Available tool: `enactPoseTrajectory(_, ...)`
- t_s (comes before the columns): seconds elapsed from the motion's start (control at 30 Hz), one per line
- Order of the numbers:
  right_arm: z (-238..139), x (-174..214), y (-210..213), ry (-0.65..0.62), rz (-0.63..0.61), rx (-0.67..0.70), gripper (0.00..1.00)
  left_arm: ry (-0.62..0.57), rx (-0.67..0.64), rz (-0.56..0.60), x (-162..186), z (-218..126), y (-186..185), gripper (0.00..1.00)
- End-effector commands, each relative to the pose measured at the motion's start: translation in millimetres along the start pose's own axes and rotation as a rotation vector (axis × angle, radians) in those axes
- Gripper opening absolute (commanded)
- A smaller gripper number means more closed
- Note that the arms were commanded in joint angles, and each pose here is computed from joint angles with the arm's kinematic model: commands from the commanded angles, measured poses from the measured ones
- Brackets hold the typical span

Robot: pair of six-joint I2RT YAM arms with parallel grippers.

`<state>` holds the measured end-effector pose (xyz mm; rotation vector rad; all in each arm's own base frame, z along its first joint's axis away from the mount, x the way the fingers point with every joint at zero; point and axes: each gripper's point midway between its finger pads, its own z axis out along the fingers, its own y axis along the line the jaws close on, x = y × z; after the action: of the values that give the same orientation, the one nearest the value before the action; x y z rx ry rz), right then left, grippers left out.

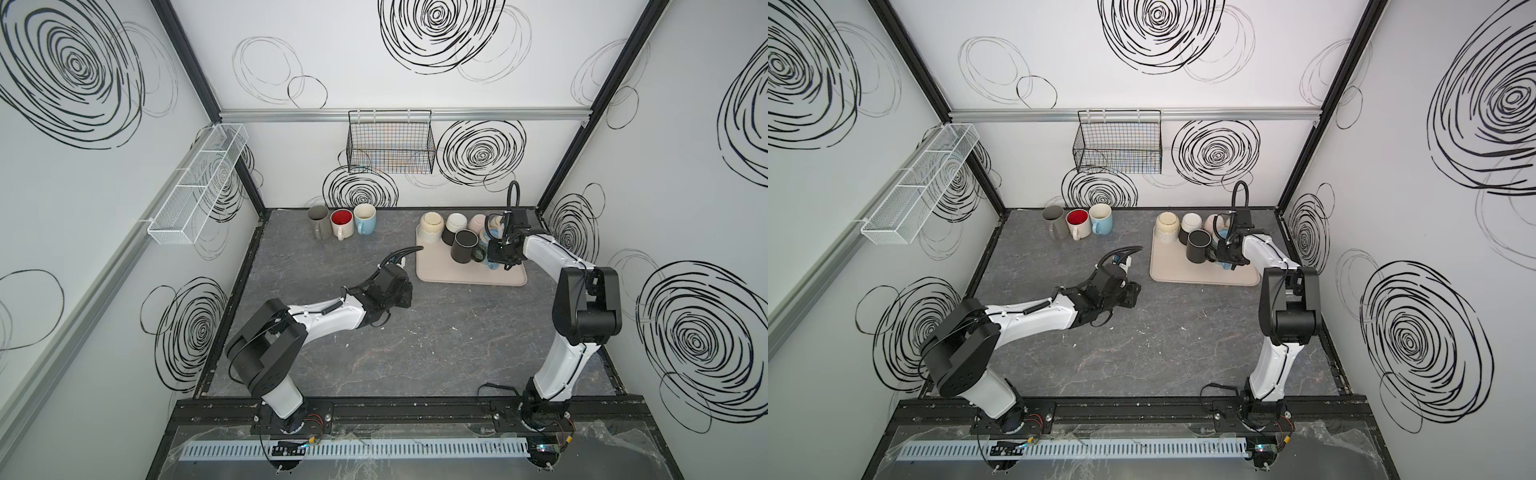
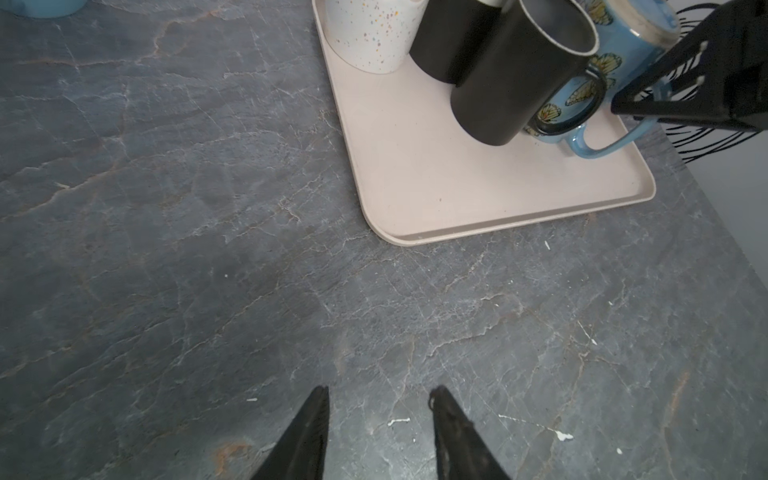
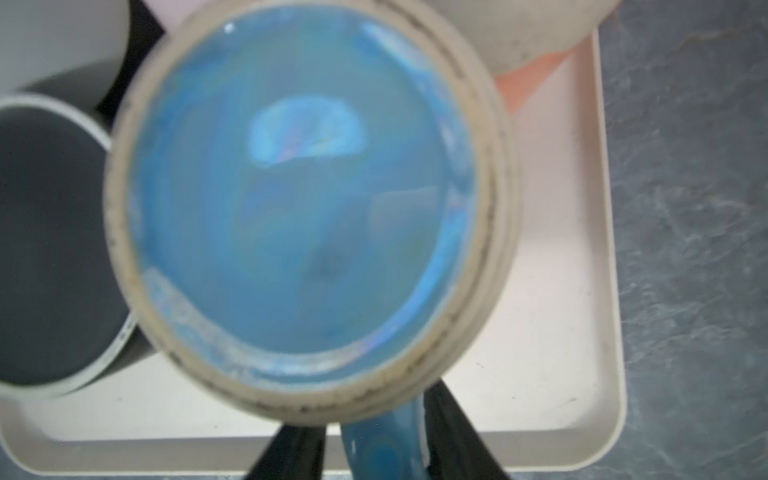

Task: Turn the mug right side up
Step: 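Grasp the upside-down blue butterfly mug rim with the right gripper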

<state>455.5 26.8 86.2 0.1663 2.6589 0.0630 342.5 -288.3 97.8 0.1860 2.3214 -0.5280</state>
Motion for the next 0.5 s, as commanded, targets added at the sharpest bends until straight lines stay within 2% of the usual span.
enactPoseTrajectory(0.0, -10, -1, -5, -0.01, -0.061, 0.075, 0.29, -0.046, 0.032, -0.021, -15, 4, -12, 0.44)
enactPoseTrajectory(0.13, -17, 1, -5, -0.033, -0.08, 0.094, 0.18, -0.045, 0.043, -0.001, -20, 8, -18, 0.44)
enactPoseTrajectory(0.47, -39, 17, -3, -0.063, -0.093, 0.093, 0.01, -0.038, 0.075, 0.002, -19, 15, -26, 0.44)
